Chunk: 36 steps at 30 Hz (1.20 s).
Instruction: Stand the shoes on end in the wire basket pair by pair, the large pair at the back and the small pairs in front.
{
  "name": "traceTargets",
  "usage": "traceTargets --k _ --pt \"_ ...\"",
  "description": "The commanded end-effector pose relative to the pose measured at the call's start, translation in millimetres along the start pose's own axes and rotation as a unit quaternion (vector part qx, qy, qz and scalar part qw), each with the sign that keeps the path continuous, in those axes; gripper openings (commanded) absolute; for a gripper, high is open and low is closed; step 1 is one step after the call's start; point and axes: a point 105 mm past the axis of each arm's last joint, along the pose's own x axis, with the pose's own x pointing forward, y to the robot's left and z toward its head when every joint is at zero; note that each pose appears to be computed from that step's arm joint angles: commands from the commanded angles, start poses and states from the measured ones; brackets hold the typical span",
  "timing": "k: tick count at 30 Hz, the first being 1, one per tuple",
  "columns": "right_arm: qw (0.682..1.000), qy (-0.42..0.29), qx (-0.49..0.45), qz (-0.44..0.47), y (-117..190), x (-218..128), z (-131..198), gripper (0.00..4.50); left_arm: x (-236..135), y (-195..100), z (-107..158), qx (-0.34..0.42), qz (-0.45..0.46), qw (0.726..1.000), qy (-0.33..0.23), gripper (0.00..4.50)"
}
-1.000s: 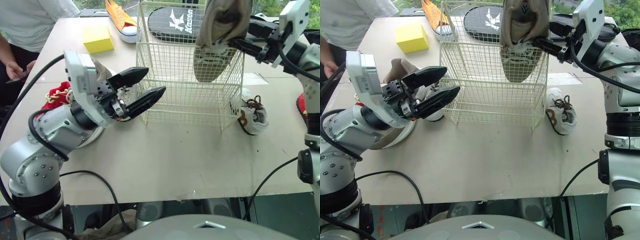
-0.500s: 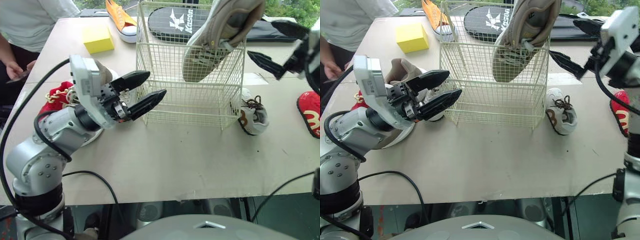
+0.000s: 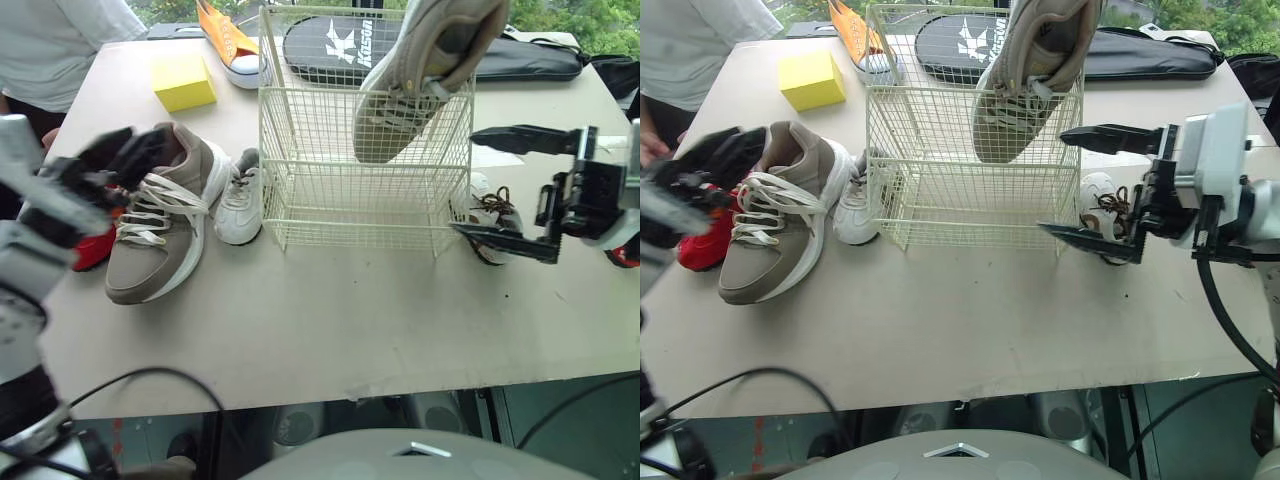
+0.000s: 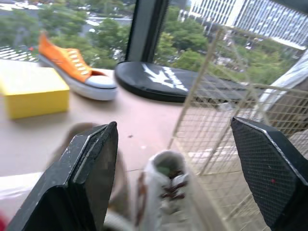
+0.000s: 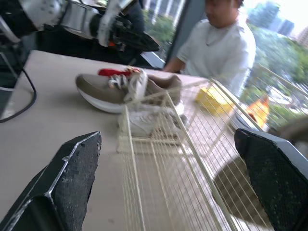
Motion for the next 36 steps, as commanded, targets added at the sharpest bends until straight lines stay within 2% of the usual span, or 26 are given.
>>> traceTargets --k 1,4,5,9,15,18,21,25,28,29,30,32,34,36 --pt "0.999 -0.015 -0.021 0.027 9 6 6 4.38 -18 10 -3 0.004 0.002 1.000 0.030 4.05" --pt "0.998 -0.030 -0.031 0.035 11 10 12 4.38 -36 22 -18 -0.030 0.016 0.996 0.083 4.05" --pt "0.998 -0.034 -0.034 0.037 11 12 13 4.38 -36 25 -25 -0.041 0.016 0.993 0.106 4.05" --pt "0.998 -0.023 -0.045 0.022 6 18 8 4.38 -26 29 -36 -0.082 -0.003 0.987 0.141 4.05" --pt "0.998 -0.026 -0.045 0.021 7 18 14 4.38 -11 43 -51 -0.085 -0.007 0.973 0.214 4.05" --pt "0.999 -0.026 -0.045 0.015 8 14 17 4.38 -1 66 -58 -0.073 0.033 0.968 0.237 4.05" --pt "0.999 -0.020 -0.042 0.014 9 6 17 4.50 4 64 -63 -0.073 0.011 0.960 0.269 3.34" --pt "0.999 -0.008 -0.040 0.008 8 -1 15 4.50 9 67 -80 -0.065 0.001 0.948 0.310 3.34" --pt "0.999 -0.004 -0.037 0.004 6 -5 14 4.50 14 60 -103 -0.066 -0.032 0.938 0.338 2.69" --pt "0.999 0.000 -0.036 0.004 6 -6 13 4.50 16 57 -107 -0.070 -0.042 0.937 0.341 2.38" --pt "0.999 0.003 -0.037 0.007 10 -4 14 4.50 20 56 -107 -0.075 -0.049 0.939 0.333 1.84" --pt "0.999 0.004 -0.038 0.011 18 0 17 4.50 28 50 -98 -0.100 -0.068 0.948 0.294 1.03" --pt "0.999 0.005 -0.037 0.012 21 1 18 4.50 30 44 -85 -0.120 -0.090 0.955 0.257 0.46" --pt "0.999 0.008 -0.035 0.012 21 0 17 4.50 29 39 -73 -0.145 -0.104 0.958 0.224 0.43"
